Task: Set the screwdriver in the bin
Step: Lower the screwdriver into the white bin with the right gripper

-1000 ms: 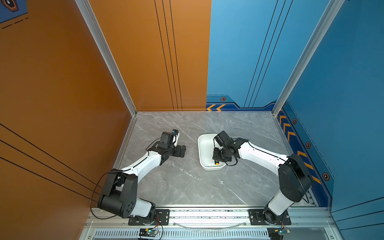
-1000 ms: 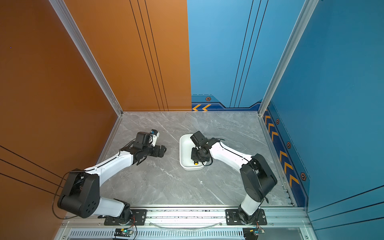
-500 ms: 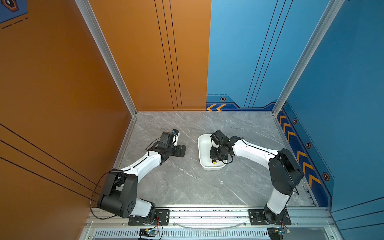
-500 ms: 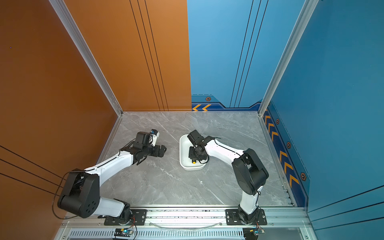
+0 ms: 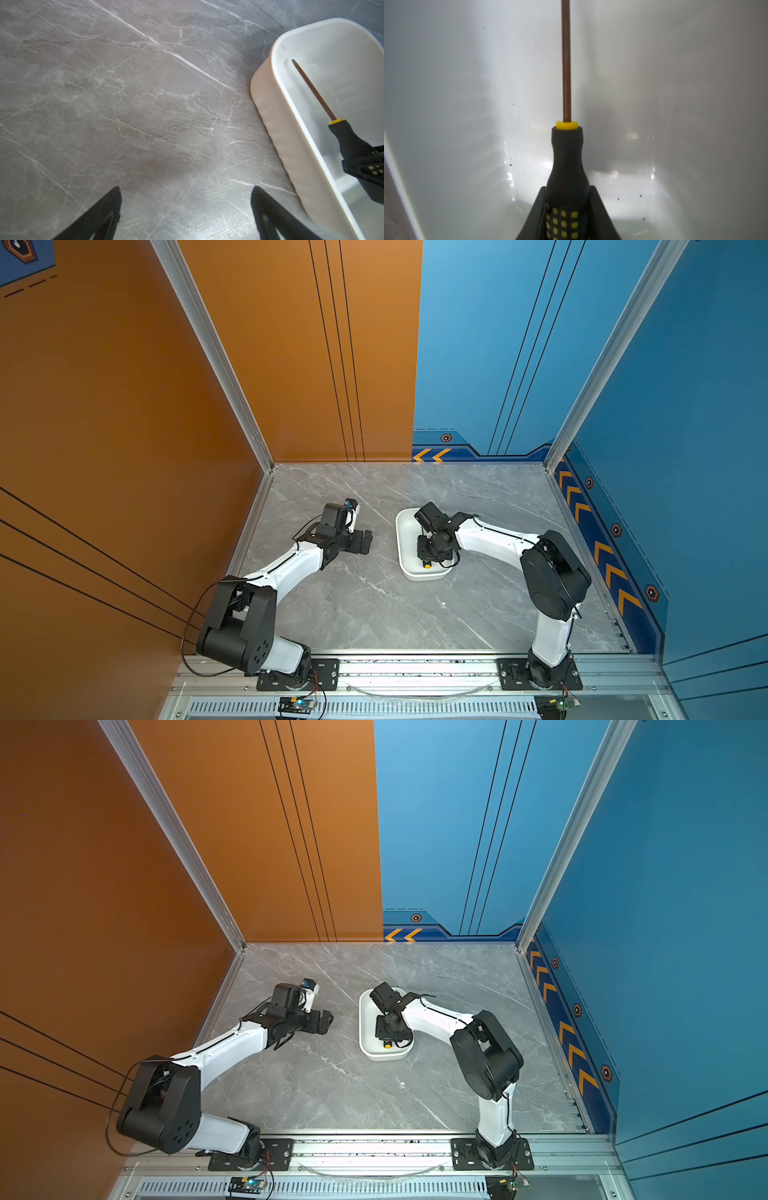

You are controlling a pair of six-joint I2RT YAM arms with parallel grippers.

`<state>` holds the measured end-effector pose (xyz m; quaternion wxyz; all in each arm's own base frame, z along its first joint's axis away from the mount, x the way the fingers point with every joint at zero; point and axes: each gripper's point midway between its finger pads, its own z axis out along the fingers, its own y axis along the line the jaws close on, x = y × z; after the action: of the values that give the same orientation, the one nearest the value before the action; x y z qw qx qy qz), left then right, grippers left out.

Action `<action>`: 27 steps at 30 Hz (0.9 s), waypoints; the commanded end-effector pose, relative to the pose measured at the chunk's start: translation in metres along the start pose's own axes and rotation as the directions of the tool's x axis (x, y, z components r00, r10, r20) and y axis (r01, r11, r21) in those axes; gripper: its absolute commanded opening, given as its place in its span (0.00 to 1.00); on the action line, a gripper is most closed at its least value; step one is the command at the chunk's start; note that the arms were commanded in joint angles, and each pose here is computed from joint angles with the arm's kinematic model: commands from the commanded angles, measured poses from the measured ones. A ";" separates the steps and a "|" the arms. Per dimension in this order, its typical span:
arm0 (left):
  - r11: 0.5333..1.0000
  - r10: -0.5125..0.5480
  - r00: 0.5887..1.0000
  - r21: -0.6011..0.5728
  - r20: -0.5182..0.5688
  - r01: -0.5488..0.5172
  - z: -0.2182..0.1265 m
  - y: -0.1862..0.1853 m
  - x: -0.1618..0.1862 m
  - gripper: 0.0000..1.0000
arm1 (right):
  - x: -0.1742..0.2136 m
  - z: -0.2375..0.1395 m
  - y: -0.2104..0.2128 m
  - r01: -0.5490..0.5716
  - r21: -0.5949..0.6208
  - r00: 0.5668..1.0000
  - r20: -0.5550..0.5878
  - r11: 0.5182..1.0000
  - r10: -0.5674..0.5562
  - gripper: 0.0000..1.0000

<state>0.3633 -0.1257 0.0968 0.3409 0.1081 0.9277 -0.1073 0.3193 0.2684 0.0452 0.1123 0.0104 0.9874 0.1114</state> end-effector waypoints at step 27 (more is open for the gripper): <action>1.000 0.010 1.000 0.013 -0.011 -0.010 0.004 -0.003 -0.001 0.98 | -0.001 0.012 -0.008 0.041 0.075 0.999 -0.007 0.996 -0.041 0.40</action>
<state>0.3632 -0.1256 0.0940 0.3374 0.1083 0.9290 -0.1066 0.3224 0.2665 0.0293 0.1057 0.0017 0.9902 0.0909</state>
